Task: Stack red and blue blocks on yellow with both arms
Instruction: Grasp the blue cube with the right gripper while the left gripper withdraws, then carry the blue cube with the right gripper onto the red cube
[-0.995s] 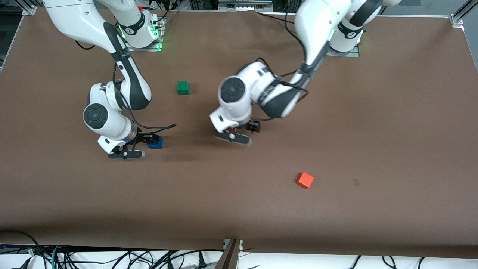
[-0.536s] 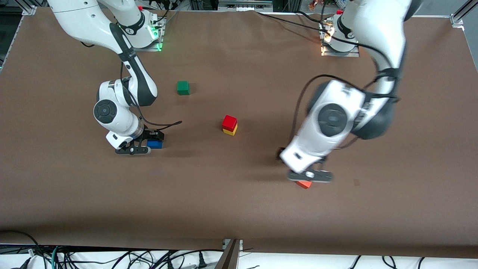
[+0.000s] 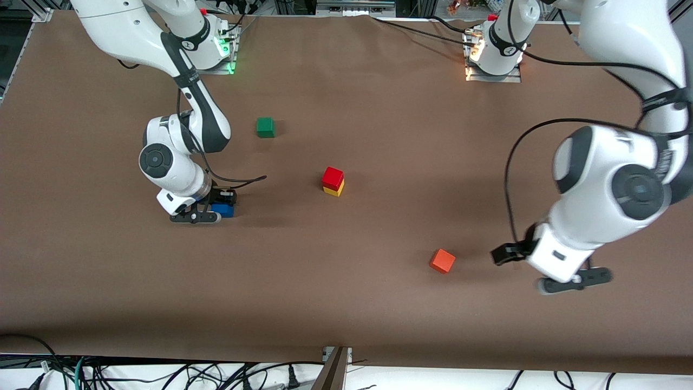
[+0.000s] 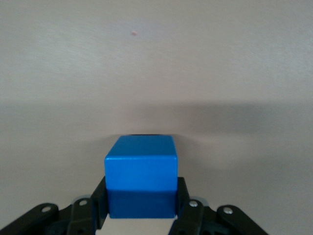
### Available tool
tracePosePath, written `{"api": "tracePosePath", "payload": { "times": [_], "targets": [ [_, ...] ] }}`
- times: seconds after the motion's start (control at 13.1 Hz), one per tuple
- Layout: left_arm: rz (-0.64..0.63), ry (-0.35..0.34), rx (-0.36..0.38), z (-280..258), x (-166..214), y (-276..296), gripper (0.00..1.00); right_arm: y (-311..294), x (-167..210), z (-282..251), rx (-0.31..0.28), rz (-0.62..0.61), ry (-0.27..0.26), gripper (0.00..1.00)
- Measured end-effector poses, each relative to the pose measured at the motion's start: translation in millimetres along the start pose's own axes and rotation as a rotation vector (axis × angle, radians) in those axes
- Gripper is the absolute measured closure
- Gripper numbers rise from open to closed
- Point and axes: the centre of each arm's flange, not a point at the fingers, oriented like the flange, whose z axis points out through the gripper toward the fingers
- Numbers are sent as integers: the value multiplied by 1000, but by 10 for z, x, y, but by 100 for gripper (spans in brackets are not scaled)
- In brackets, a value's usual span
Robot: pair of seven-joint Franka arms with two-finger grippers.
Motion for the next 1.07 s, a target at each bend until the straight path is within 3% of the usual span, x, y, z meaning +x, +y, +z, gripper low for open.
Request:
{"api": "tracePosePath", "payload": {
  "times": [0.23, 0.46, 0.84, 1.07],
  "targets": [
    [-2, -30, 30, -457, 6, -613, 0, -635, 72, -724, 28, 41, -55, 45],
    [5, -21, 4, -1050, -274, -857, 0, -1472, -165, -1198, 76, 116, -65, 45],
    [-14, -70, 10, -1429, -927, -1090, 0, -2605, -851, -1219, 96, 339, -79, 45],
    [-23, -102, 35, -1412, -1156, -1187, 0, -2945, -1095, -1165, 107, 390, -73, 45]
  ]
}}
